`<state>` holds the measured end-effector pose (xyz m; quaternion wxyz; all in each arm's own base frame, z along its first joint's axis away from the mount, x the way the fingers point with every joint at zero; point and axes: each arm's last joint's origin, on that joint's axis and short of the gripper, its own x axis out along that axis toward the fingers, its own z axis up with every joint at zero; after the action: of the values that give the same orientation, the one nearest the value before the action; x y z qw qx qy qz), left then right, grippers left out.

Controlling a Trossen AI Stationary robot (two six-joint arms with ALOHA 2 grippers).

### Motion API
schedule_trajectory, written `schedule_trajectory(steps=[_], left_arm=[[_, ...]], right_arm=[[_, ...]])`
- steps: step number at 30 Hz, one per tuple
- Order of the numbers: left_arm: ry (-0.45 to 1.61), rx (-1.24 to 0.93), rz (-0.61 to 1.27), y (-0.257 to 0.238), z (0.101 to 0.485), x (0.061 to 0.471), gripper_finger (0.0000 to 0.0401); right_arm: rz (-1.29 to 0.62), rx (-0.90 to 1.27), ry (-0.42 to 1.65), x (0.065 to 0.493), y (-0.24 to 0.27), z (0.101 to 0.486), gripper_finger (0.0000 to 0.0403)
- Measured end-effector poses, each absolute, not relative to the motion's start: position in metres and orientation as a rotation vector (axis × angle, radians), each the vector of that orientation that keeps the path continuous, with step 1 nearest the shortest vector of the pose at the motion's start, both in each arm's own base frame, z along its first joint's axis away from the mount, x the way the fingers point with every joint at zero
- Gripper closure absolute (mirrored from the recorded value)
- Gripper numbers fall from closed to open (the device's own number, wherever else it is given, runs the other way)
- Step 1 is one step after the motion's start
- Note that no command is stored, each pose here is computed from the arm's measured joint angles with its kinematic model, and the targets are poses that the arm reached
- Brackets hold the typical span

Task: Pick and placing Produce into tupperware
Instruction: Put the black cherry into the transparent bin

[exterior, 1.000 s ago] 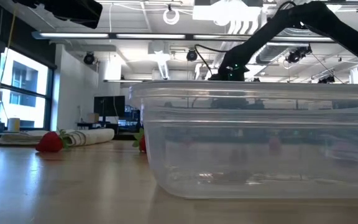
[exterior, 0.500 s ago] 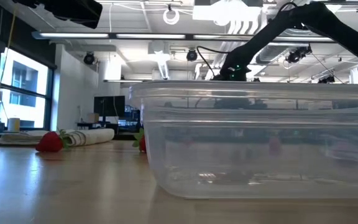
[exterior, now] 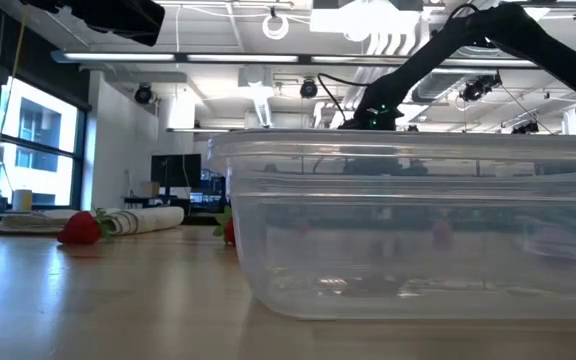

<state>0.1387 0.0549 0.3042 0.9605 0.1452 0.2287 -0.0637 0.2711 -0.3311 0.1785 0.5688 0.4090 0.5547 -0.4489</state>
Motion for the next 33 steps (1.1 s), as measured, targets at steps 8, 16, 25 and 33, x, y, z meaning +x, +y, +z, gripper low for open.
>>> schedule_trajectory(steps=[8,16,25,33], left_arm=[[0.463,0.294,-0.129,0.055,0.304,0.139,0.0400],[0.463,0.294,-0.128,0.055,0.304,0.139,0.0400],[0.463,0.294,-0.128,0.055,0.304,0.139,0.0400],[0.463,0.294,-0.128,0.055,0.304,0.139,0.0400]], right_arm=[[-1.056,0.966,1.340,0.272,-0.333,0.164,0.0235],[-1.059,0.967,1.311,0.273,-0.335,0.164,0.0235],[-1.064,0.972,1.309,0.273,-0.336,0.163,0.0235],[-1.067,0.987,1.336,0.268,-0.330,0.145,0.0236]])
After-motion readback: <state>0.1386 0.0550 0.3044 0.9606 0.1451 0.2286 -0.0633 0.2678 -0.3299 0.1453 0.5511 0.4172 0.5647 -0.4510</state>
